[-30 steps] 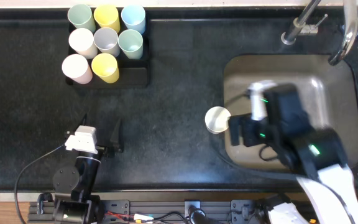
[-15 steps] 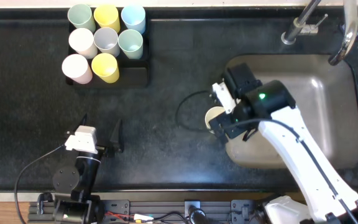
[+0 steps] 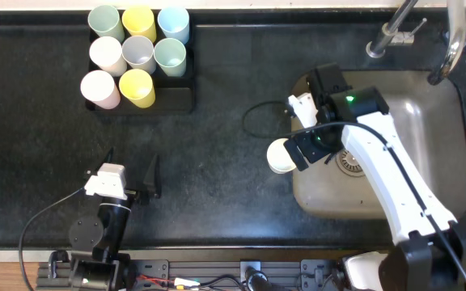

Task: Store Cups

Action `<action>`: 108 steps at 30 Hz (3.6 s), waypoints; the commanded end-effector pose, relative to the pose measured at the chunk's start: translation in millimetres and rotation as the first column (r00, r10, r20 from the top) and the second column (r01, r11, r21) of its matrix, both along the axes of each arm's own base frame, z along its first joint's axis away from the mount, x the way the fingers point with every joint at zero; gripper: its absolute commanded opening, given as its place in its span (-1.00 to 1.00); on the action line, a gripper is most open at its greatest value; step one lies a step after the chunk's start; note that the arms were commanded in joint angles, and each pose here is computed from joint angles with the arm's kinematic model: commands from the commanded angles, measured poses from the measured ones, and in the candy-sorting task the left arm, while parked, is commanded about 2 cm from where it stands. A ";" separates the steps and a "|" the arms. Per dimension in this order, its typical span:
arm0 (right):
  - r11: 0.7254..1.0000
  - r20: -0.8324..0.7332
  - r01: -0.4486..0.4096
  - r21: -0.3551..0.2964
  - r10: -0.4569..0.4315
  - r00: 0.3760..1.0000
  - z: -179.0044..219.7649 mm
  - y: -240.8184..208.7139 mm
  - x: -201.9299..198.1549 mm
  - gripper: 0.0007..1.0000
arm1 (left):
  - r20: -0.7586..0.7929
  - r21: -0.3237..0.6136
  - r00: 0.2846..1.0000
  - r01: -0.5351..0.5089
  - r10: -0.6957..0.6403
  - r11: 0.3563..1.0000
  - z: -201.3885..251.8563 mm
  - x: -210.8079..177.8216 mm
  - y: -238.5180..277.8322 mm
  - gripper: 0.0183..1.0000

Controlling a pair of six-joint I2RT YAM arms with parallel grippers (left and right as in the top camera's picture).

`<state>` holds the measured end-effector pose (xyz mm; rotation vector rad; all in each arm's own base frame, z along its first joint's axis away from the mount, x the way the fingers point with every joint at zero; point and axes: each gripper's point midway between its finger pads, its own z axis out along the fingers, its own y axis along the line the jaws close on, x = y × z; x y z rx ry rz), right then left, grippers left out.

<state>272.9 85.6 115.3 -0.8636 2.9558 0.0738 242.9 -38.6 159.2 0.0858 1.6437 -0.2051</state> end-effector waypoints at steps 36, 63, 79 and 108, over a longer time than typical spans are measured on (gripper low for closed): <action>0.923 0.261 -0.252 0.289 0.178 0.949 157.7 183.0 75.2 -0.91 | 0.004 -0.009 1.000 0.005 -0.005 1.000 0.0 -0.3 -1.2 1.00; 0.918 0.290 -0.366 0.154 0.313 0.905 60.1 259.5 140.7 -0.91 | 0.004 -0.009 1.000 0.005 -0.005 1.000 0.0 -0.3 -1.2 1.00; 0.914 0.254 -0.378 0.149 0.334 0.908 28.2 271.2 142.8 -0.91 | 0.004 -0.009 1.000 0.005 -0.005 1.000 0.0 -0.3 -1.2 1.00; 0.924 0.267 -0.371 0.092 0.336 0.903 8.0 266.7 158.6 1.00 | 0.004 -0.009 1.000 0.005 -0.005 1.000 0.0 -0.3 -1.2 1.00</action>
